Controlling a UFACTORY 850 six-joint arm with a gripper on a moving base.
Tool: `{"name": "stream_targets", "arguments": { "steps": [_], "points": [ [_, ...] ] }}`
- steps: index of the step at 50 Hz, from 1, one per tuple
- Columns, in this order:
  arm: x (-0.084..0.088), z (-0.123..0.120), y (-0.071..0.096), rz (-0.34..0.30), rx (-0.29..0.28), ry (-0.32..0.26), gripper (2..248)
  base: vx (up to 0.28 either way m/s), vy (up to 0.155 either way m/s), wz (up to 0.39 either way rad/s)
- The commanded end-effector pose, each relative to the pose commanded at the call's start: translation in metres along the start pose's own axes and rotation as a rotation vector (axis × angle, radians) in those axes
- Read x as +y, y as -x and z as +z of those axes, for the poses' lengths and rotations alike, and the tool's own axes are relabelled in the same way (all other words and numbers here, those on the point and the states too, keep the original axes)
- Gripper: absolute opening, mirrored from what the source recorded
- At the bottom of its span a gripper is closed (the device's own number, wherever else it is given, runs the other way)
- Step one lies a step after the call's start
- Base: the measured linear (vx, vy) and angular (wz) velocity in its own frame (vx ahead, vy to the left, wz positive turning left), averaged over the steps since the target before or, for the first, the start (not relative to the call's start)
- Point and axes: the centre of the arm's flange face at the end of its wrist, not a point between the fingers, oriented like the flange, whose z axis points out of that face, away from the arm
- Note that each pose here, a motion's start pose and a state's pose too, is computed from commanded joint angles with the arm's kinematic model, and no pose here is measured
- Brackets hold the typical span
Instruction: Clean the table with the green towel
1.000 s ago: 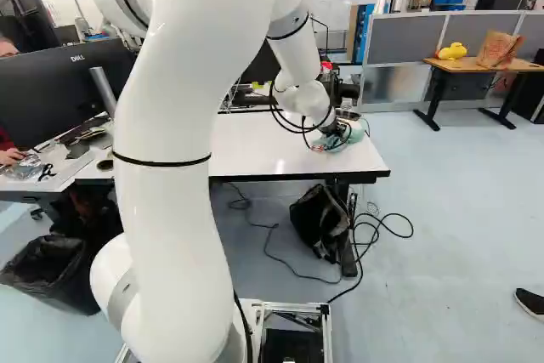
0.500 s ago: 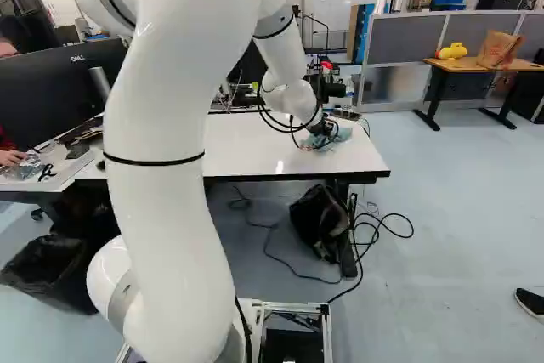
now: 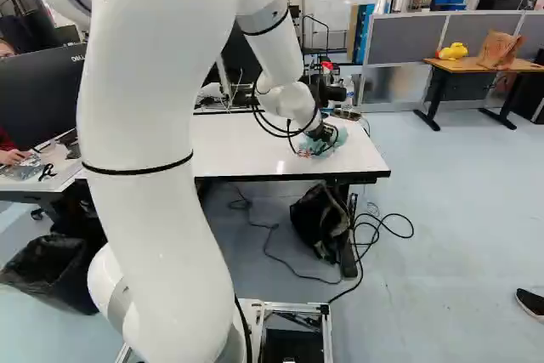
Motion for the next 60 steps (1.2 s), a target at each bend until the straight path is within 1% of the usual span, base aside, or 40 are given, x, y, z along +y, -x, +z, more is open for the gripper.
{"name": "stream_targets", "arguments": {
  "steps": [28,38,49,60],
  "points": [
    [0.05,-0.002,0.002,0.069,0.0,0.064,42,0.0,0.0,0.0],
    [0.066,0.005,-0.004,0.088,0.005,0.082,42,0.0,0.0,0.0],
    [0.072,0.019,-0.017,0.092,0.016,0.087,42,0.0,0.0,0.0],
    [0.065,0.032,-0.03,0.081,0.026,0.077,42,0.0,0.0,0.0]
  ]
}}
